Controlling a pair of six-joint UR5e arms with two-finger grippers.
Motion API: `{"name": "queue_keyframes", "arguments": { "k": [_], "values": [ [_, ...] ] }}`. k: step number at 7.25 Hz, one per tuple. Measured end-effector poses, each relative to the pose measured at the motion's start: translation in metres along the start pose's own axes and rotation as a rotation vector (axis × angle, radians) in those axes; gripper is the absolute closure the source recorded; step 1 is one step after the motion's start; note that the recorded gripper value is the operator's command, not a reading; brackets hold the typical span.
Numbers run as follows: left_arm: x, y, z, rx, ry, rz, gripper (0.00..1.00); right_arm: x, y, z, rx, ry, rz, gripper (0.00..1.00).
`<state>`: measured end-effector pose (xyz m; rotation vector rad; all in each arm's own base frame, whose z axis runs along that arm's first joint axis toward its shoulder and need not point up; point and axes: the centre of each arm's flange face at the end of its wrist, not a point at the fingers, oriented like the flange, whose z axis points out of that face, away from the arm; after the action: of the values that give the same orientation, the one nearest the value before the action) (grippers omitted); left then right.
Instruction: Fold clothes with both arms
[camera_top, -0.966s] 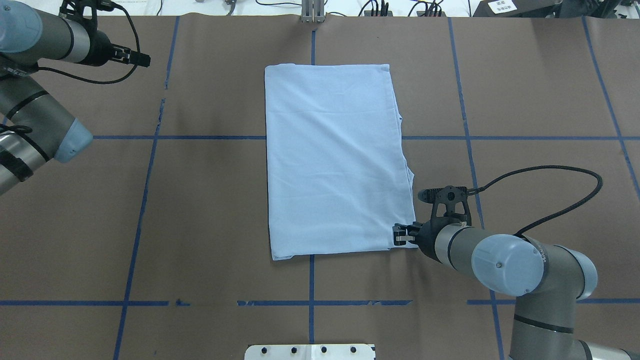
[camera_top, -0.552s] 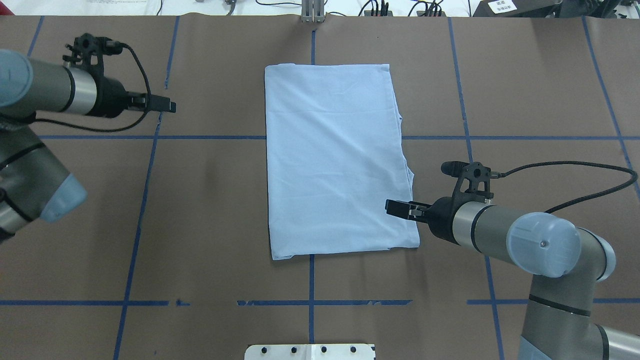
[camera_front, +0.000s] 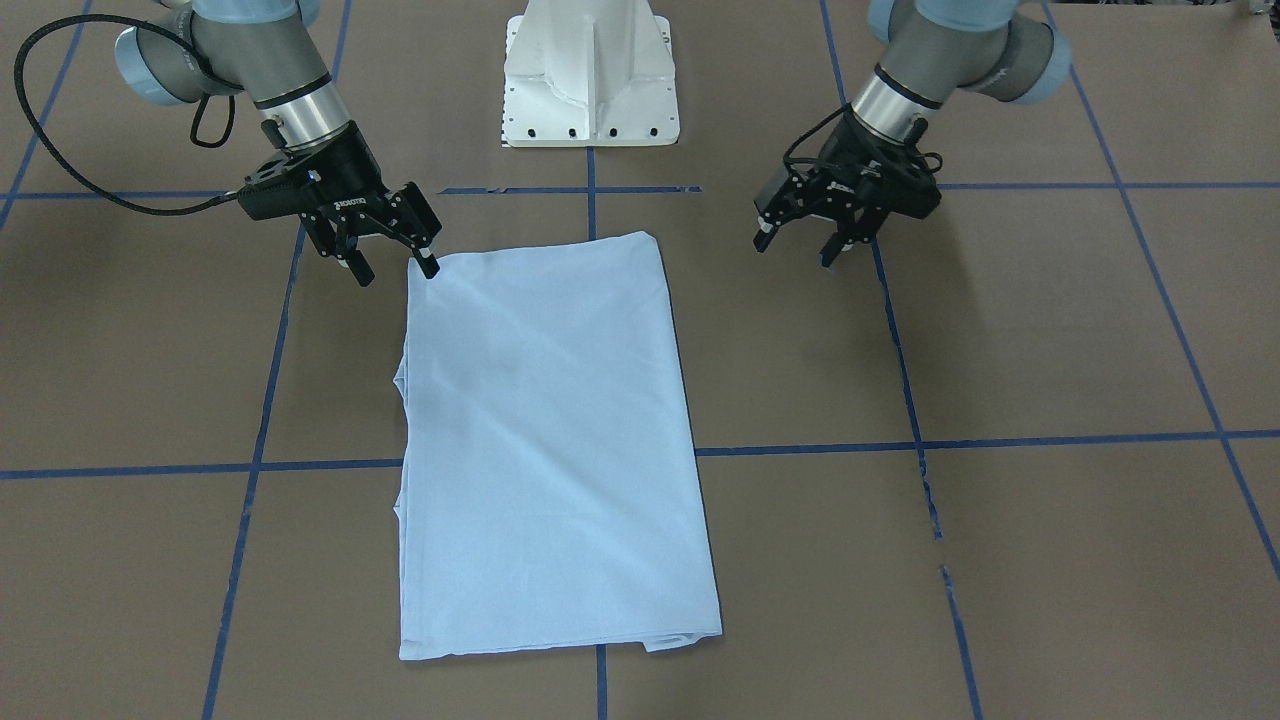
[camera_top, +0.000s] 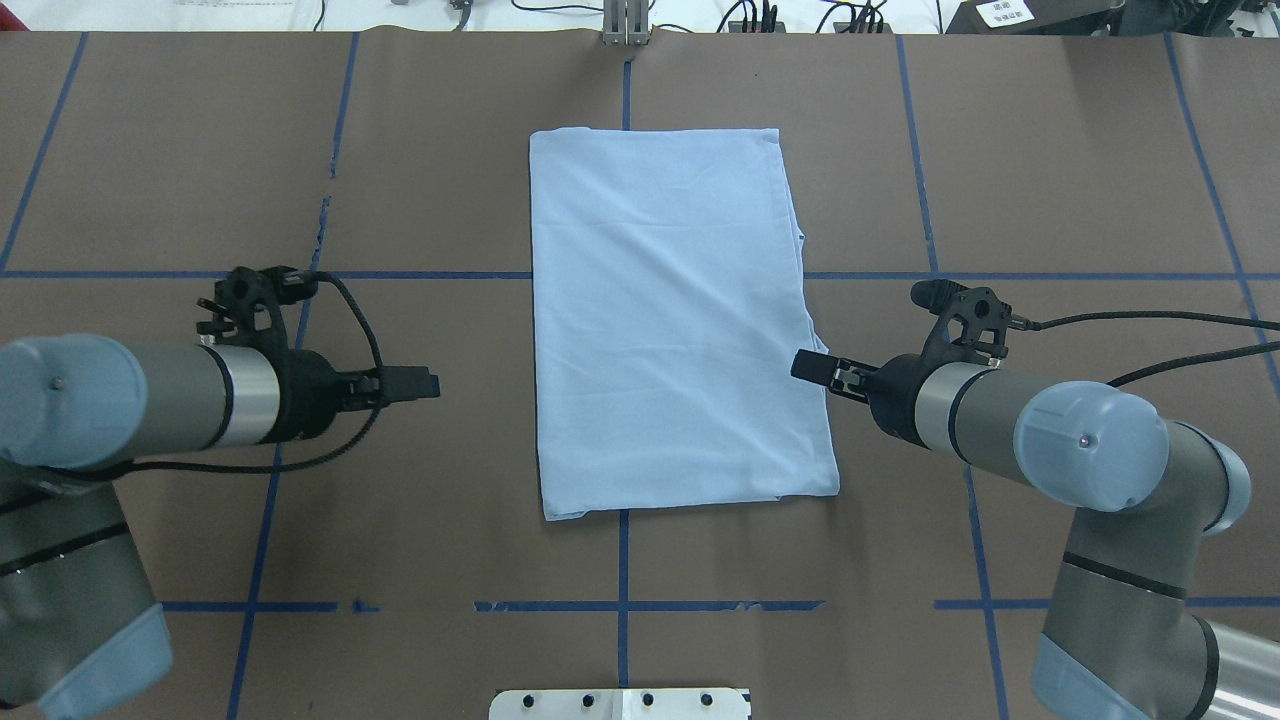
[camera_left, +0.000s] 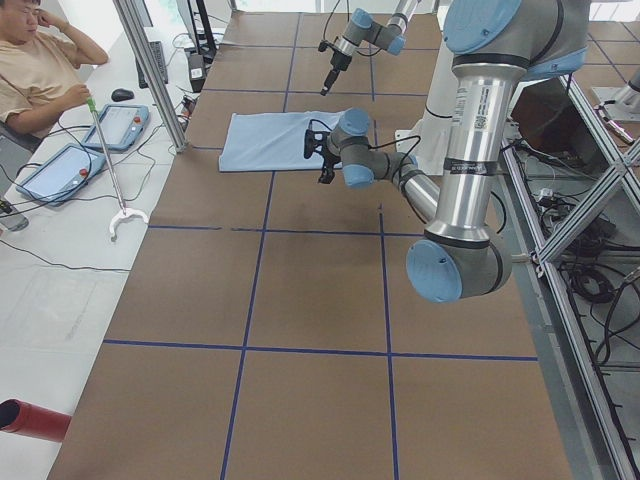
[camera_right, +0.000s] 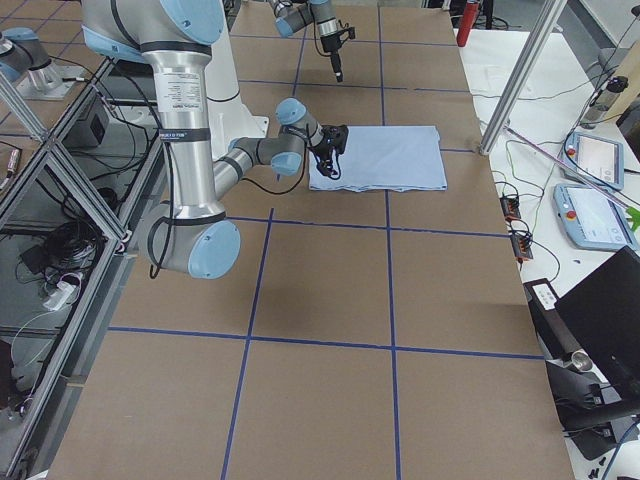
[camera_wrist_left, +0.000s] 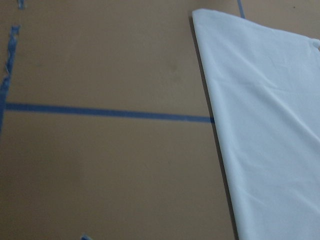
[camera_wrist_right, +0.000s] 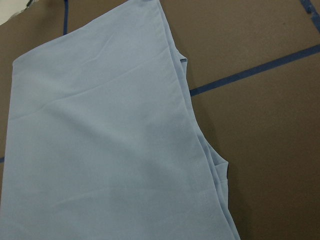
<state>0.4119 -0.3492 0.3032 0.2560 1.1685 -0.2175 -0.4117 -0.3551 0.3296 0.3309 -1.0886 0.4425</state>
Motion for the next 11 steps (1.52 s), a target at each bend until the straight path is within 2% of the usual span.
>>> {"name": "queue_keyframes", "arguments": {
  "k": [1, 3, 4, 6, 11],
  "values": [
    [0.029, 0.025, 0.012, -0.024, -0.028, -0.048, 0.29, -0.005, -0.003, 0.002, 0.004, 0.015, 0.021, 0.0],
    [0.072, 0.064, 0.042, -0.063, -0.084, -0.131, 0.29, -0.007, -0.004, 0.002, 0.006, 0.022, 0.039, 0.0],
    [0.085, 0.072, 0.061, -0.068, -0.103, -0.144, 0.29, -0.007, -0.004, 0.003, 0.007, 0.024, 0.04, 0.0],
    [0.097, 0.075, 0.085, -0.07, -0.124, -0.145, 0.28, -0.007, -0.004, 0.003, 0.007, 0.024, 0.041, 0.0],
    [0.097, 0.076, 0.116, -0.071, -0.162, -0.139, 0.28, -0.008, -0.004, 0.003, 0.008, 0.023, 0.041, 0.0]
  ]
}}
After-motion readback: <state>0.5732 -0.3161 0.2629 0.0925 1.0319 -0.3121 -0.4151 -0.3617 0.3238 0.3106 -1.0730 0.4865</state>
